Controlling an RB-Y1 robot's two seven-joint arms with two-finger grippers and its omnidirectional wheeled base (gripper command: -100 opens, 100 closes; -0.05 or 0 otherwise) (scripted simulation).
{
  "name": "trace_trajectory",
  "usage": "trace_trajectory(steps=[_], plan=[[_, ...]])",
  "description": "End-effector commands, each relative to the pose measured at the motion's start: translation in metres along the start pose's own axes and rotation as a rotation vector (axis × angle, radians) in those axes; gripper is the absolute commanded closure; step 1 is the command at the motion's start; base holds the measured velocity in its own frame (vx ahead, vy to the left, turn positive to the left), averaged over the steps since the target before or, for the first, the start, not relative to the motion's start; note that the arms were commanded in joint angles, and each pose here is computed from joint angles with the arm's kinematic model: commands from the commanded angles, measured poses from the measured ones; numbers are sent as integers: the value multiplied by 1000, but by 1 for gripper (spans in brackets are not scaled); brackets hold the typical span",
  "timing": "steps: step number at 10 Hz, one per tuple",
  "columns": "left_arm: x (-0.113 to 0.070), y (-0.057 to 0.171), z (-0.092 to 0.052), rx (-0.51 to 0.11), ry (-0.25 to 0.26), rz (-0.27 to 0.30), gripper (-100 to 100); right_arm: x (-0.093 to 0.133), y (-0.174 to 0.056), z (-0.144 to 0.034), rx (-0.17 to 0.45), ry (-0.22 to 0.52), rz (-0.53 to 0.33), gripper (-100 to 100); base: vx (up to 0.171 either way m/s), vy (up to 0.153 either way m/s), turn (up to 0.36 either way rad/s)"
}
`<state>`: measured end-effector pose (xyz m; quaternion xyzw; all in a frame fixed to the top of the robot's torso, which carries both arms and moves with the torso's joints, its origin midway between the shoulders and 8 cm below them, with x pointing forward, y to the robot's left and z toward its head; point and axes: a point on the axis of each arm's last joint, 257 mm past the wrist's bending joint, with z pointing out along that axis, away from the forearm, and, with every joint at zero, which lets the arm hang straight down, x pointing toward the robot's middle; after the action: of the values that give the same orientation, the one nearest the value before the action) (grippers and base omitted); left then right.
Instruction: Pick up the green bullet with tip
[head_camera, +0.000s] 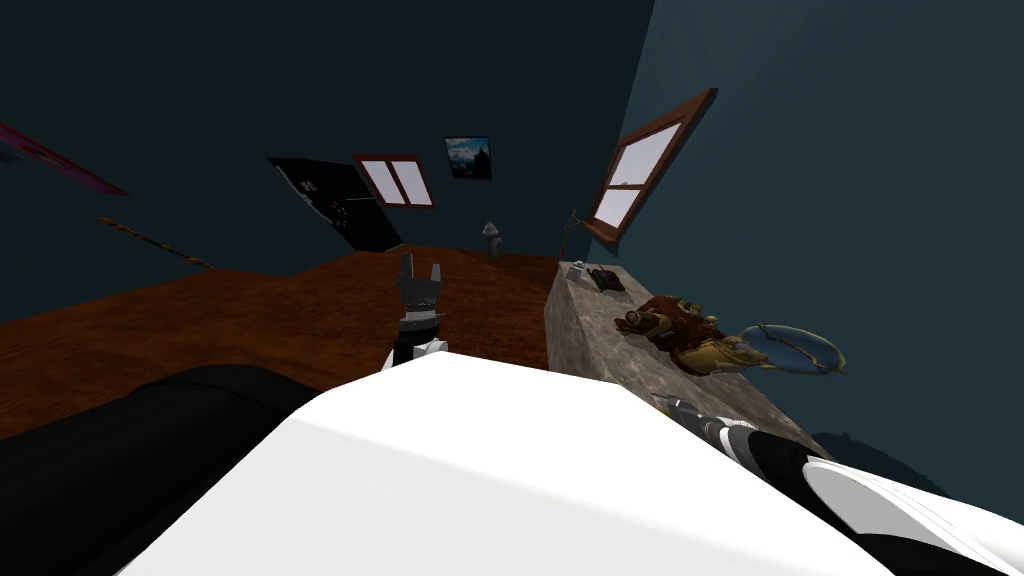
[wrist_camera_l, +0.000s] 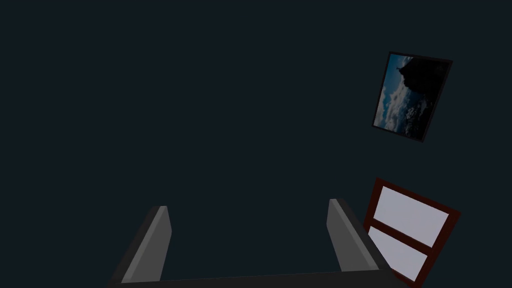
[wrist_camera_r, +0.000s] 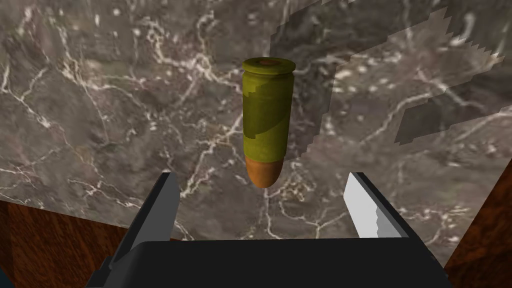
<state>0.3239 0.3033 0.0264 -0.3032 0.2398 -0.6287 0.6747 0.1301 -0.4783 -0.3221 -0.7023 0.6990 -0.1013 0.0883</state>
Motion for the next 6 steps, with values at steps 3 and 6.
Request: trace_trajectory(steps=[3, 6], plan=[[0, 0, 0, 0, 0, 0, 0, 5, 8, 12, 3, 4, 14, -100, 5, 4, 51], [0, 0, 0, 0, 0, 0, 0, 7, 13, 16, 3, 6, 21, -100, 6, 14, 32]])
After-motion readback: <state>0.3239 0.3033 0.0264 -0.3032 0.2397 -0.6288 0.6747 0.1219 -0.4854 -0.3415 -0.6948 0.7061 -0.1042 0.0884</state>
